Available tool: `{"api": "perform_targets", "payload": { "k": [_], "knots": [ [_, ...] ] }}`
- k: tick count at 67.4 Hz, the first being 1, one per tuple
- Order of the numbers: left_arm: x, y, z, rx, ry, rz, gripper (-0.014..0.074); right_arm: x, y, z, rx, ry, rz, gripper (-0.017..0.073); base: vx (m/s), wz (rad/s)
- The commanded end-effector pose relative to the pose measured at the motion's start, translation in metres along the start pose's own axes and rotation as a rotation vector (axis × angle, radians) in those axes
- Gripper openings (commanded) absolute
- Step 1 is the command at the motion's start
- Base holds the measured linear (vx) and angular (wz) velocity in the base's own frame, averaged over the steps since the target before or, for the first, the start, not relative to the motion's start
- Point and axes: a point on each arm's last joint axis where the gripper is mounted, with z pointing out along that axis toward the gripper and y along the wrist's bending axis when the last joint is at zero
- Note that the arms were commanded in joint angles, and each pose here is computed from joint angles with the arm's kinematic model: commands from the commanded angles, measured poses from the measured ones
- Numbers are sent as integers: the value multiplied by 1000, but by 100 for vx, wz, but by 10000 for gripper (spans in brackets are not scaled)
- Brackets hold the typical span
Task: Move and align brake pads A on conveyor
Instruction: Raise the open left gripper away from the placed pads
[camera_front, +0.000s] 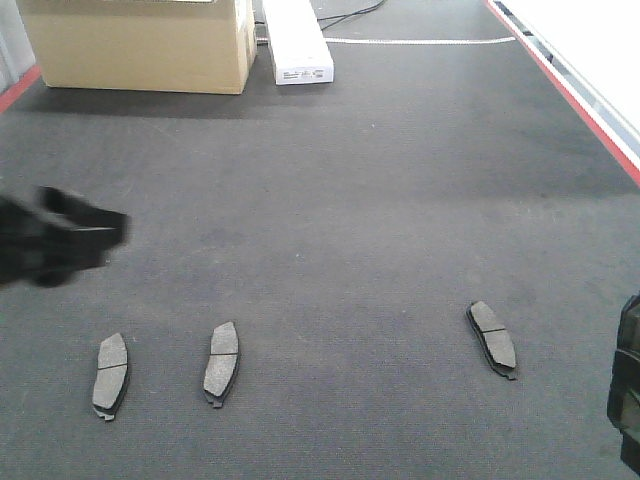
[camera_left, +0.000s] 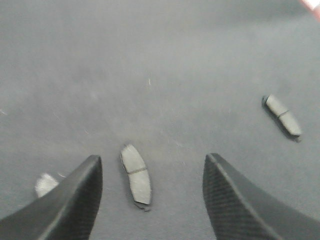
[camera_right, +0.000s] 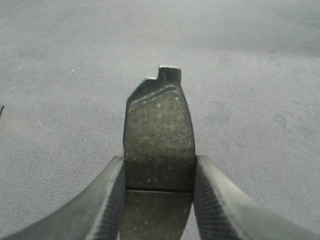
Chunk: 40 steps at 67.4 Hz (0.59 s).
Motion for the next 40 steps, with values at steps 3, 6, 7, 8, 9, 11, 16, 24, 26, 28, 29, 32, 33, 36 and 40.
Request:
{"api": "perform_targets", "payload": {
  "k": [3, 6, 7, 8, 9, 11, 16, 24, 26, 28, 29, 32, 33, 36, 40],
  "knots": [
    [-1, 4, -45, 31, -155, 2, 413, -17, 1, -4, -5, -114, -17, -4, 0, 0],
    [5, 6, -53, 38, -181, 15, 407, -17, 1, -4, -5, -114, -17, -4, 0, 0],
    [8, 7, -55, 40, -189, 24, 407, -17, 1, -4, -5, -114, -17, -4, 0, 0],
    [13, 8, -58, 41, -196, 30, 406, -17, 1, -4, -5, -114, -17, -4, 0, 0],
    [16, 10, -59, 41, -200, 37, 405, -17, 1, -4, -5, -114, -17, -4, 0, 0],
    [24, 12, -62, 42, -206, 53, 404, -17, 1, -4, -5, -114, -17, -4, 0, 0],
    [46, 18, -66, 46, -217, 75, 397, -17, 1, -4, -5, -114, -17, -4, 0, 0],
    [82, 28, -76, 58, -265, 81, 386, -17, 1, -4, -5, -114, -17, -4, 0, 0],
    [90, 30, -79, 60, -278, 85, 384, -17, 1, -4, -5, -114, -17, -4, 0, 0],
    [97, 33, -82, 62, -292, 90, 379, -17, 1, -4, -5, -114, -17, -4, 0, 0],
    [100, 34, -83, 64, -300, 92, 377, -17, 1, -4, -5, -114, -17, -4, 0, 0],
    [111, 37, -88, 68, -325, 92, 372, -17, 1, -4, -5, -114, -17, -4, 0, 0],
    [114, 38, -90, 69, -331, 91, 372, -17, 1, -4, -5, -114, -17, -4, 0, 0],
    [122, 41, -94, 72, -351, 89, 367, -17, 1, -4, -5, -114, -17, -4, 0, 0],
    [132, 44, -101, 83, -384, 80, 362, -17, 1, -4, -5, -114, -17, -4, 0, 0]
  ]
}}
